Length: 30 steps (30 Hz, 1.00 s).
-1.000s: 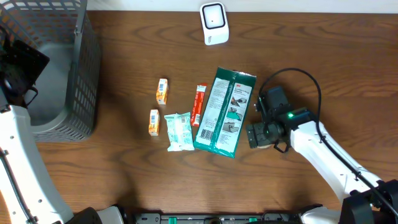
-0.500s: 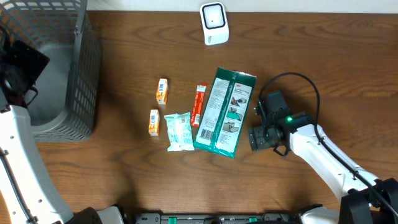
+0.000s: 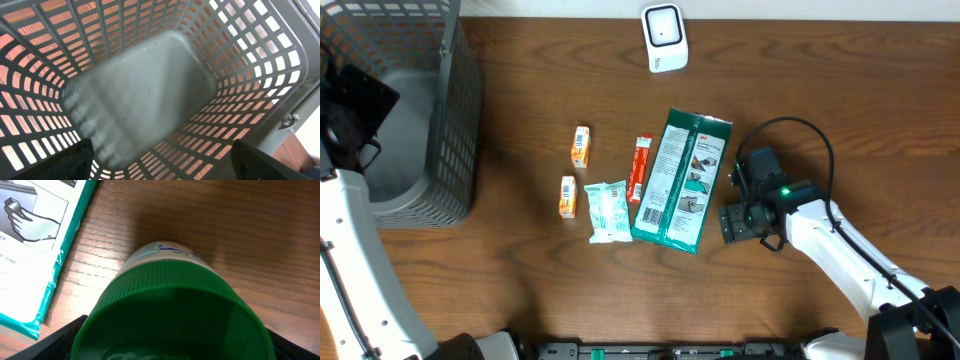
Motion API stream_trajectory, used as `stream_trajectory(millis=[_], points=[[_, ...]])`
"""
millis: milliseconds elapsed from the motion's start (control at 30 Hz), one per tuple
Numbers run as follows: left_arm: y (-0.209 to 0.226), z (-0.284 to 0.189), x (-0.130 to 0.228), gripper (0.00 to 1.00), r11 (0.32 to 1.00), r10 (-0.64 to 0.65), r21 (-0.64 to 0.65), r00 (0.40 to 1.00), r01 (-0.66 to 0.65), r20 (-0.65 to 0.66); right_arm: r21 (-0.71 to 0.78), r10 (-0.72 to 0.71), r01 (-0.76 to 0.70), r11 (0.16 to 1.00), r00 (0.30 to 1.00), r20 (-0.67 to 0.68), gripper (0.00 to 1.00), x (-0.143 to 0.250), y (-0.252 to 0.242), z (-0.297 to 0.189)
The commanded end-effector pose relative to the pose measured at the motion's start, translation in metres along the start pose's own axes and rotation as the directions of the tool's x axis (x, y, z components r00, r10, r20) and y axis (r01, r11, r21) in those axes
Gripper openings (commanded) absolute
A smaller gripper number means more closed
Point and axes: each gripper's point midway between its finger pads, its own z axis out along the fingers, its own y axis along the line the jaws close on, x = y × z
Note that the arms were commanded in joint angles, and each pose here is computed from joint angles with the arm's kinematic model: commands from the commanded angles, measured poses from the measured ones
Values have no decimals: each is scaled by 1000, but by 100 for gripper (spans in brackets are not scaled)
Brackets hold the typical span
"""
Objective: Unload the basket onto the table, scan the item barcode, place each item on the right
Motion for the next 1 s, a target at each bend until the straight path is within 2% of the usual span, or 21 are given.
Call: stream_trajectory(millis=[0, 267, 500, 767, 967], points=[[1, 0, -2, 88, 1000, 4, -5, 1000, -4, 6, 25, -11, 10, 1000, 999, 30, 85, -4, -4, -2], [1, 0, -2, 88, 1000, 4, -6, 1000, -4, 5, 25, -8, 6, 1000, 996, 84, 83, -17, -3, -3], [1, 0, -2, 88, 1000, 4, -5, 1000, -4, 6, -23, -8, 9, 1000, 997, 75, 71, -15, 5, -3], [1, 0, -2, 88, 1000, 4, -5, 1000, -4, 6, -21, -8, 10, 1000, 997, 72, 75, -13, 5, -1], [1, 0, -2, 88, 1000, 4, -5, 1000, -4, 6, -22, -7, 9, 1000, 995, 100, 75, -20, 5, -1]])
